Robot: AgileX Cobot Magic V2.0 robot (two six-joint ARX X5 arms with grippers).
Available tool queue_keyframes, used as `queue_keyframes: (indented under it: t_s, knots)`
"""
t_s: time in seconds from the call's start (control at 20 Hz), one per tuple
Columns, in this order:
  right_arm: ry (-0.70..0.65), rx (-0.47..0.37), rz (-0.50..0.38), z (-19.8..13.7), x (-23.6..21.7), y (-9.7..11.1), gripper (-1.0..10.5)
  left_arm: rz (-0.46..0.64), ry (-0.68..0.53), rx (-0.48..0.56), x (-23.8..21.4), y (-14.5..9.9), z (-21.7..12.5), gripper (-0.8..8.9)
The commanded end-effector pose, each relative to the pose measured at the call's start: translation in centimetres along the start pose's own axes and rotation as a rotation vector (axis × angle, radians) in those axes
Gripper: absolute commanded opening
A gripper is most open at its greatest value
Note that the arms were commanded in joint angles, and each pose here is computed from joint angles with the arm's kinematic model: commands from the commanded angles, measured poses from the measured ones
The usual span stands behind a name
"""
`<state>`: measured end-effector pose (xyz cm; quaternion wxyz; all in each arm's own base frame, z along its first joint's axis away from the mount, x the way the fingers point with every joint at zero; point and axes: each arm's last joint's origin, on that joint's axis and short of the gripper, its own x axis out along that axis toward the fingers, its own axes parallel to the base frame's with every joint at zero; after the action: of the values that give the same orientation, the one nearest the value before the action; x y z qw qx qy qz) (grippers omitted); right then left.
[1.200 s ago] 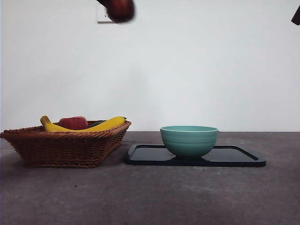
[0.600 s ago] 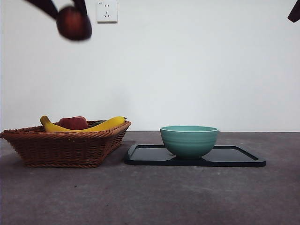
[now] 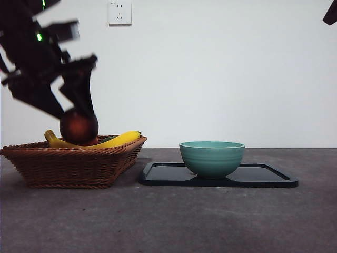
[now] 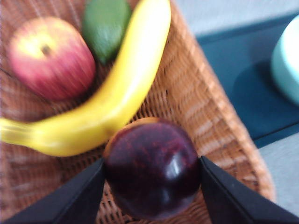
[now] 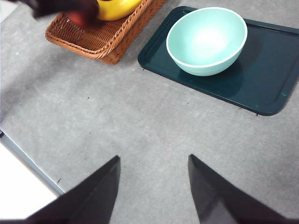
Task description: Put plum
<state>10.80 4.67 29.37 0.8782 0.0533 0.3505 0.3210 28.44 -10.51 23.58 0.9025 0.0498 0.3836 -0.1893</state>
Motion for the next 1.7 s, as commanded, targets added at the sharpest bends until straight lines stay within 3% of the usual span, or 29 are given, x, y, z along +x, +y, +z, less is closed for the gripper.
queue_keyframes:
  t_s: [0.05,0.65,0.85,1.1,1.5,1.7]
  knots:
    - [-0.005,-0.013,0.007,0.2,0.0,0.1,2.3,-0.003,0.009,0.027,1.7,0.0,0.0,2.76]
    - [-0.008,-0.007,0.007,0.2,0.0,0.1,2.3,-0.004,0.061,0.052,5.3,0.2,-1.1,2.85]
    - [-0.008,-0.007,0.007,0.2,0.0,0.1,2.3,-0.005,0.085,0.044,5.5,0.2,-1.3,4.24]
    - [-0.007,-0.007,0.007,0.2,0.0,0.1,2.3,-0.005,0.076,0.040,5.1,0.2,-1.0,4.38]
    - [-0.008,-0.007,0.007,0.2,0.0,0.1,2.3,-0.007,-0.084,0.025,-0.6,-0.3,1.9,4.37]
    - [-0.008,-0.007,0.007,0.2,0.0,0.1,2.3,-0.122,-0.137,0.011,-5.0,-0.9,2.2,4.36]
